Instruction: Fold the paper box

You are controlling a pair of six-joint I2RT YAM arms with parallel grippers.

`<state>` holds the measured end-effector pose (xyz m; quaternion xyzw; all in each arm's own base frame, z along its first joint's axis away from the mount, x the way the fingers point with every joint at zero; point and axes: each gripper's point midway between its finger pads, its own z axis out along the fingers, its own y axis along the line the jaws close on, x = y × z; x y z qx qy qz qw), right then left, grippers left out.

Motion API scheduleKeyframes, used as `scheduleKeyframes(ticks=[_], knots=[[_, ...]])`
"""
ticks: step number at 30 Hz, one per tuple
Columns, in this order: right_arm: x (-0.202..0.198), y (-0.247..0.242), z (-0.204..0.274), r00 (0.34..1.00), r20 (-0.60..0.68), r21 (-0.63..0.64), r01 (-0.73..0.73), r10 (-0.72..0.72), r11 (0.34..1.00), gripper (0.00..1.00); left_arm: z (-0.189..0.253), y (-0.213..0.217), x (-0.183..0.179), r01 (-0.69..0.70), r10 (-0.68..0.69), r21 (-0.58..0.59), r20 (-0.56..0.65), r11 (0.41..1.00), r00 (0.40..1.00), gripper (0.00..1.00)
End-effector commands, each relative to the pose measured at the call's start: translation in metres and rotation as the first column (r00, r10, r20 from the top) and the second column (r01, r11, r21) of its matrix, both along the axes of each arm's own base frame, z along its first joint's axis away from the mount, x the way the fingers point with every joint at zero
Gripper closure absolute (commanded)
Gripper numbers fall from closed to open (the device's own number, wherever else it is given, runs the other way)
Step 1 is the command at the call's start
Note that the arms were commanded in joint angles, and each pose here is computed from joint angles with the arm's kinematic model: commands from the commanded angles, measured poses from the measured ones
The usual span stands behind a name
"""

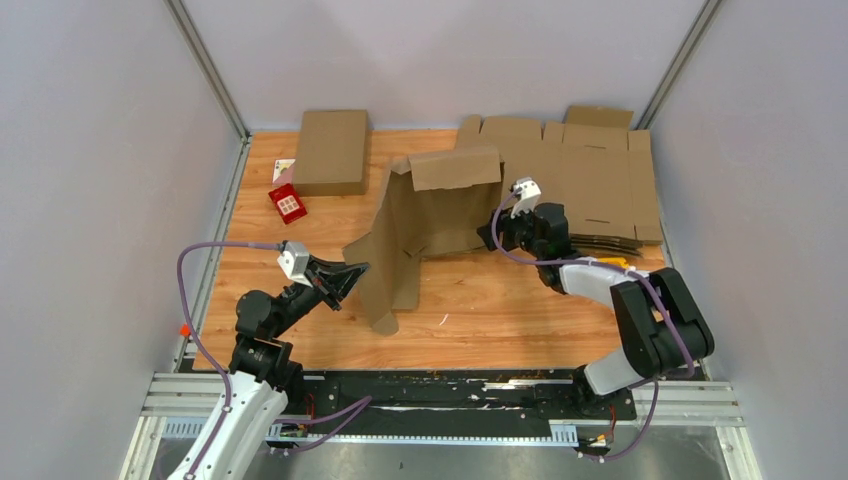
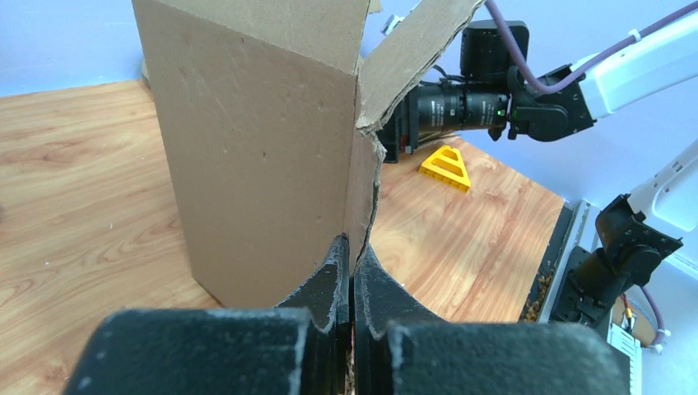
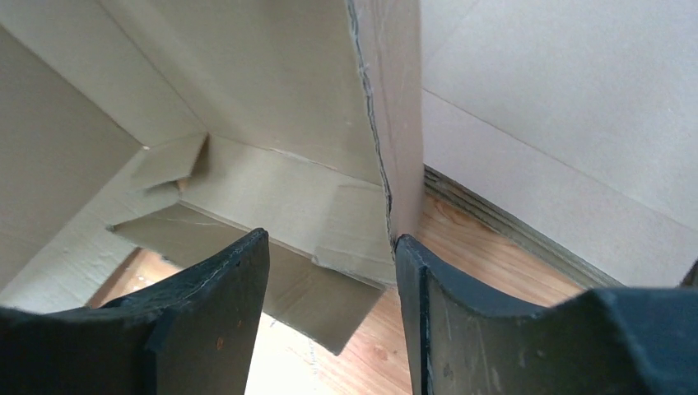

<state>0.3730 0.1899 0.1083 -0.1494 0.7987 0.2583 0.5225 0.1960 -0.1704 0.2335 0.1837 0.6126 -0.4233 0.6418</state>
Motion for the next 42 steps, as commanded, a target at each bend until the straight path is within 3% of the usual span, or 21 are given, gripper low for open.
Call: scheduleKeyframes(ticks=[1,8,11,14,16,17,20,22,26,29,31,33,42], knots=[[0.023,-0.010,-0.001,0.996,0.063,-0.057,0.074,-0.070,0.996,0.42,0.000,-0.001,0.000,0.005,-0.005,-0.001,0.010,1.000,1.000,1.00],[0.046,-0.009,-0.002,0.987,0.126,-0.052,0.109,-0.102,0.993,0.45,-0.002,-0.002,0.001,0.005,-0.005,0.002,0.006,1.000,1.000,1.00],[0.049,-0.005,0.000,0.985,0.148,-0.039,0.101,-0.094,0.994,0.53,-0.002,-0.001,0.002,0.002,-0.002,0.002,0.008,1.000,1.000,1.00],[0.045,-0.003,0.006,0.982,0.170,-0.035,0.090,-0.083,0.995,0.68,-0.005,-0.001,0.002,0.001,-0.001,0.002,0.003,1.000,1.000,1.00],[0.042,-0.002,0.010,0.979,0.190,-0.028,0.074,-0.068,0.997,0.91,-0.004,-0.002,0.002,0.004,-0.004,-0.004,0.007,1.000,1.000,1.00],[0.041,0.000,0.011,0.980,0.192,-0.025,0.062,-0.056,0.998,0.97,-0.005,-0.002,0.002,0.005,-0.005,-0.005,0.006,1.000,1.000,1.00],[0.032,0.006,0.005,0.984,0.172,-0.032,0.045,-0.039,0.998,1.00,-0.006,-0.003,0.002,0.015,-0.015,-0.009,0.006,1.000,1.000,0.98],[0.025,0.007,0.003,0.982,0.184,-0.040,0.051,-0.042,0.998,1.00,-0.006,-0.004,0.001,0.021,-0.021,-0.013,0.005,1.000,1.000,0.87],[0.020,0.008,0.004,0.979,0.202,-0.056,0.041,-0.029,0.998,1.00,-0.012,0.002,0.010,-0.039,0.039,-0.005,-0.036,0.999,0.999,0.49],[0.018,0.005,0.008,0.974,0.224,-0.062,0.048,-0.033,0.997,1.00,-0.020,0.010,0.018,-0.107,0.107,0.004,-0.072,0.994,0.992,0.29],[0.017,0.003,0.008,0.972,0.233,-0.069,0.052,-0.035,0.996,1.00,-0.021,0.012,0.020,-0.116,0.117,0.018,-0.078,0.993,0.990,0.05],[0.016,0.003,0.009,0.971,0.237,-0.070,0.050,-0.032,0.996,1.00,-0.017,0.010,0.017,-0.098,0.099,0.021,-0.068,0.995,0.993,0.00],[0.017,0.001,0.008,0.969,0.244,-0.073,0.061,-0.041,0.995,1.00,0.039,0.011,-0.006,-0.063,0.064,-0.069,0.004,0.996,0.998,0.00]])
